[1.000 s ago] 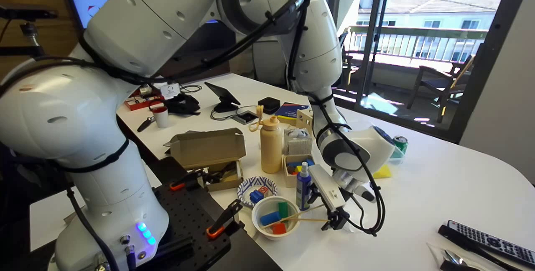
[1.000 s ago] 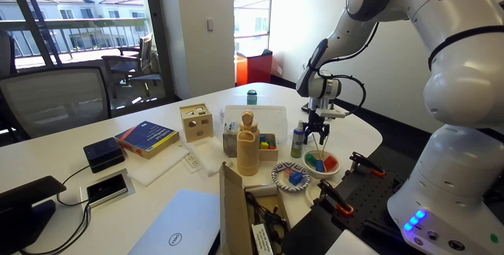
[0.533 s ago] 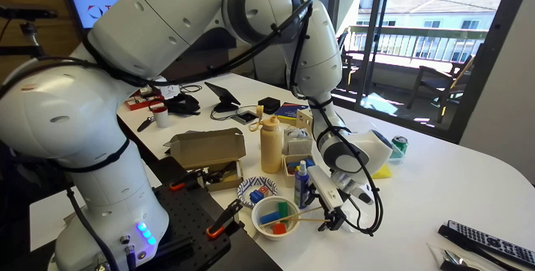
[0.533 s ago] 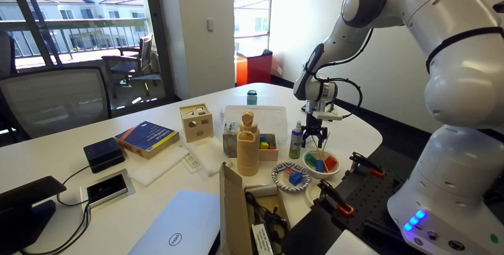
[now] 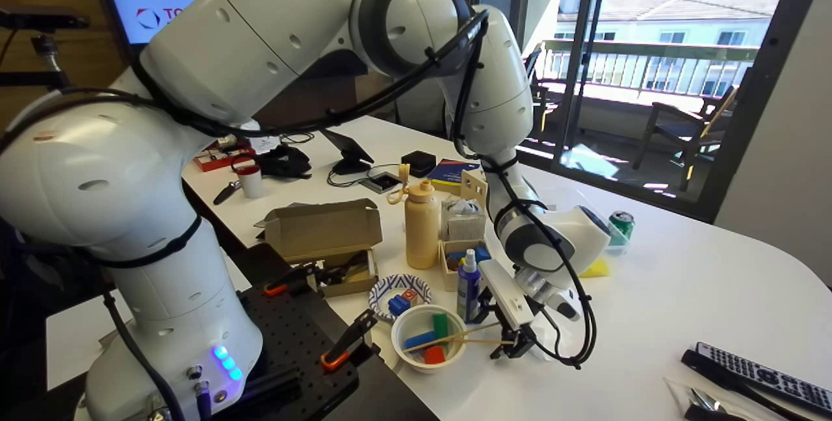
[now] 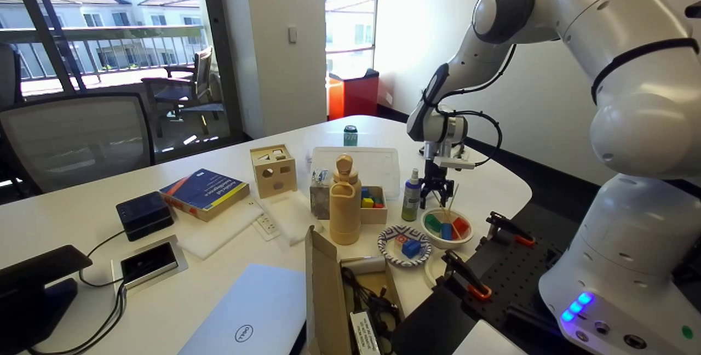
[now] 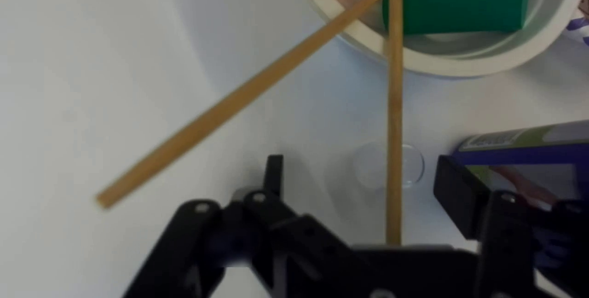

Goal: Pick up the clear cap and put it on the blue bottle

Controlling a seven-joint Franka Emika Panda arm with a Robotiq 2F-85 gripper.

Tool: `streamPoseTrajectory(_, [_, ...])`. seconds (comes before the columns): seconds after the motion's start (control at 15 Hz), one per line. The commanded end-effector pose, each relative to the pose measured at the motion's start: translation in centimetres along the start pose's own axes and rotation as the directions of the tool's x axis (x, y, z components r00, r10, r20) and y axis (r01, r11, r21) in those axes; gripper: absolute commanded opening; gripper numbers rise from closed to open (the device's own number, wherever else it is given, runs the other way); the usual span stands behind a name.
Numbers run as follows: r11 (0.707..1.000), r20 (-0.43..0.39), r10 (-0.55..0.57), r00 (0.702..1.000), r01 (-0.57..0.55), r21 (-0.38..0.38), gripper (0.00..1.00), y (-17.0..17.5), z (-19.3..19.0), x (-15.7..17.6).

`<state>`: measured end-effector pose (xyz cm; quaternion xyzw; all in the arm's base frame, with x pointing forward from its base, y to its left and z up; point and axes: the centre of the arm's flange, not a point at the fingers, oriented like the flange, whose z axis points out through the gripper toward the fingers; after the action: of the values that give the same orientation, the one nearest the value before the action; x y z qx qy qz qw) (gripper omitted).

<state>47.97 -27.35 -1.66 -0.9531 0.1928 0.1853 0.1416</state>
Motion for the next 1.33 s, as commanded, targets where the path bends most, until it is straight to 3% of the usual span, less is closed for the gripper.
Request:
streamPoseTrajectory(0.0, [1.000, 0.024, 0.019, 1.000, -0.018, -0.019, 0.52, -0.4, -0.8, 0.6])
streamPoseTrajectory(0.47, [1.000, 0.019, 0.018, 1.000, -0.018, -0.020, 0.02, -0.6, -1.3, 0.8])
streamPoseTrajectory(0.53, [1.000, 0.016, 0.018, 1.000, -0.018, -0.021, 0.06, -0.6, -1.4, 0.7])
streamPoseTrajectory(0.87, [0.999, -0.026, 0.004, 1.000, -0.005, -0.053, 0.06, -1.3, -3.4, 0.3])
streamPoseTrajectory(1.27, [0.989, -0.086, 0.004, 0.996, -0.017, -0.146, 0.06, -1.8, -5.5, -0.1])
